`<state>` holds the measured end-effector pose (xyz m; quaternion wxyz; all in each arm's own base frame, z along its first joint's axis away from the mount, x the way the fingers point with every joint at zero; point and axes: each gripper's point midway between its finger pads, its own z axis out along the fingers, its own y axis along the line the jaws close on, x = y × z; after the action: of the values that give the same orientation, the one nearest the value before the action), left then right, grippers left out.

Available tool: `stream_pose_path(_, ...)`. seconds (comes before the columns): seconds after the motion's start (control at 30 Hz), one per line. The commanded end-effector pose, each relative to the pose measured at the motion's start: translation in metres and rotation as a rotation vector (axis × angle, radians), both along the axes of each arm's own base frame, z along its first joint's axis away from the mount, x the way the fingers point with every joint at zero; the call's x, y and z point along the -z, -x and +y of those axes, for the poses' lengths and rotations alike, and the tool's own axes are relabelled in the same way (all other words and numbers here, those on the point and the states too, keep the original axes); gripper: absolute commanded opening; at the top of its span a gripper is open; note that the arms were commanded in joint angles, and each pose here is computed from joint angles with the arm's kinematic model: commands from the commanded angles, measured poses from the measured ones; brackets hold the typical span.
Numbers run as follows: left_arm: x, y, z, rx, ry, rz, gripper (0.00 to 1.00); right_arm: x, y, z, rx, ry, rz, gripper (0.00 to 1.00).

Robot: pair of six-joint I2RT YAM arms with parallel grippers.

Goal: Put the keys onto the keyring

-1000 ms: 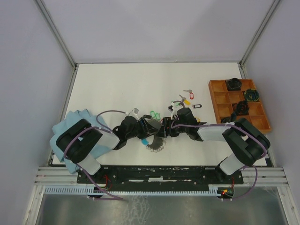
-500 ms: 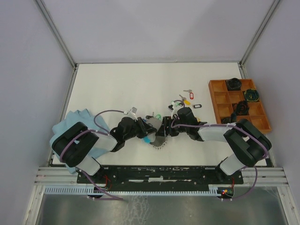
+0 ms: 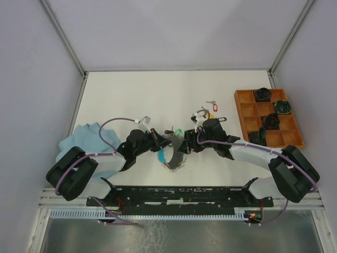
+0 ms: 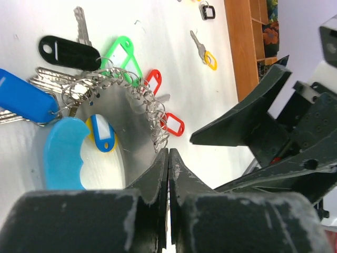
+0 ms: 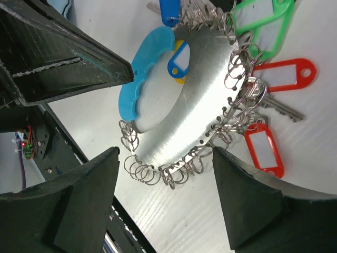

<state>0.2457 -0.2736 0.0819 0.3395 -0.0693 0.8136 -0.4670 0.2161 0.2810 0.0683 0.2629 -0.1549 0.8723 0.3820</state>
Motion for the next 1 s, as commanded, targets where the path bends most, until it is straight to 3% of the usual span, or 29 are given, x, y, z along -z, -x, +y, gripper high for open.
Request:
stream_pose_path(0.0, -0.005, -0.008, 0.009, 0.023, -0.128, -0.085, 0.03, -0.02, -0.013, -0.002, -0.004, 0.036, -0.1, 0.8)
stream_pose_path(0.2, 0.004, 0.002, 0.006, 0.052, -0.136, 0.016, 0.41, 0.002, -0.012, 0.0, 0.038, 0.046, -0.013, 0.79)
stream_pose_path(0.33, 0.01, 0.008, -0.003, 0.099, -0.125, 0.071, 0.52, 0.012, -0.012, 0.004, 0.057, 0.017, 0.022, 0.78)
stream_pose_path(0.97, 0.06, 0.016, -0.013, 0.139, -0.193, 0.235, 0.63, 0.029, -0.006, 0.026, 0.038, -0.074, 0.103, 0.71)
